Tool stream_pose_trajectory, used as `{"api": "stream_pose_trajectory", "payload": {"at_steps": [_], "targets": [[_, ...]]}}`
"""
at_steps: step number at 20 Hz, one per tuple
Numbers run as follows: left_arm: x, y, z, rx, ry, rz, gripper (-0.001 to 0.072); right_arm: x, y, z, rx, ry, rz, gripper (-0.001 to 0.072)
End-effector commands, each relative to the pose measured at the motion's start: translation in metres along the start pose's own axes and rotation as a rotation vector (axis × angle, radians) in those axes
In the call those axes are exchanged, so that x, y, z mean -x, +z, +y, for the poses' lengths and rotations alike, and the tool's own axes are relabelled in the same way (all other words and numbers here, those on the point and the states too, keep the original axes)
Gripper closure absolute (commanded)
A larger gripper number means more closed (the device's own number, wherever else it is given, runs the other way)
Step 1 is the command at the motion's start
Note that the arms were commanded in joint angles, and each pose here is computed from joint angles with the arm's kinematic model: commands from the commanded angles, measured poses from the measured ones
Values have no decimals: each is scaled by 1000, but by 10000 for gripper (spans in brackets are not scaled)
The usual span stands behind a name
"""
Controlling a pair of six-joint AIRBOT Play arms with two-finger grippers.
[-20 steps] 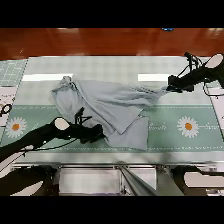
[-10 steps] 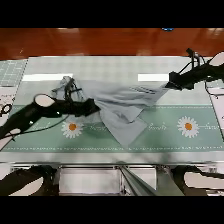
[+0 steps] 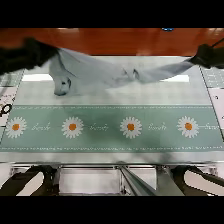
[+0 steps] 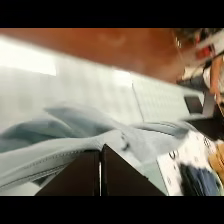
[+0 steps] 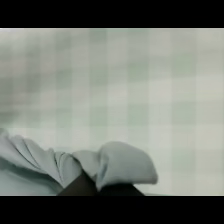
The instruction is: Fold the shirts.
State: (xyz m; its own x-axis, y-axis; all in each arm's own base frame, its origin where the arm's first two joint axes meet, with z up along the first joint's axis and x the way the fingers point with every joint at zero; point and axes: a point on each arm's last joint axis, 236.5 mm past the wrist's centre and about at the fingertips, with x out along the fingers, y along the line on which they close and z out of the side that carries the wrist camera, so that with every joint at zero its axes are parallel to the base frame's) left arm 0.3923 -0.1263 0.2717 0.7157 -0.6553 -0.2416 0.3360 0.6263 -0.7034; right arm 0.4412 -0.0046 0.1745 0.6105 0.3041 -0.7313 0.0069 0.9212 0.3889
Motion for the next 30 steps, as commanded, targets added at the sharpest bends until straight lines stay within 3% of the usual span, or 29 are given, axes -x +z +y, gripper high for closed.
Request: {"api": "stream_pose_trajectory", "payload": {"at_steps": [1,8,16,21,24,30], "targets": [[64,67,-45,-158,11,-177,692,72,39,31,71,1,-186,691],[158,121,-148,-426,33,-449,692,239,64,114,247,12,-590,690],[206,92,-216,-608,55,-552,692,365,6,139,312,-123,-851,690],[209,47,-228,-689,98,-456,692,379,-51,113,266,-262,-759,690],[213,41,-203,-698,225,-417,692,365,-79,91,218,-330,-626,690],[164,34,-91,-498,274,-241,692,251,-101,77,151,-171,-304,691]]}}
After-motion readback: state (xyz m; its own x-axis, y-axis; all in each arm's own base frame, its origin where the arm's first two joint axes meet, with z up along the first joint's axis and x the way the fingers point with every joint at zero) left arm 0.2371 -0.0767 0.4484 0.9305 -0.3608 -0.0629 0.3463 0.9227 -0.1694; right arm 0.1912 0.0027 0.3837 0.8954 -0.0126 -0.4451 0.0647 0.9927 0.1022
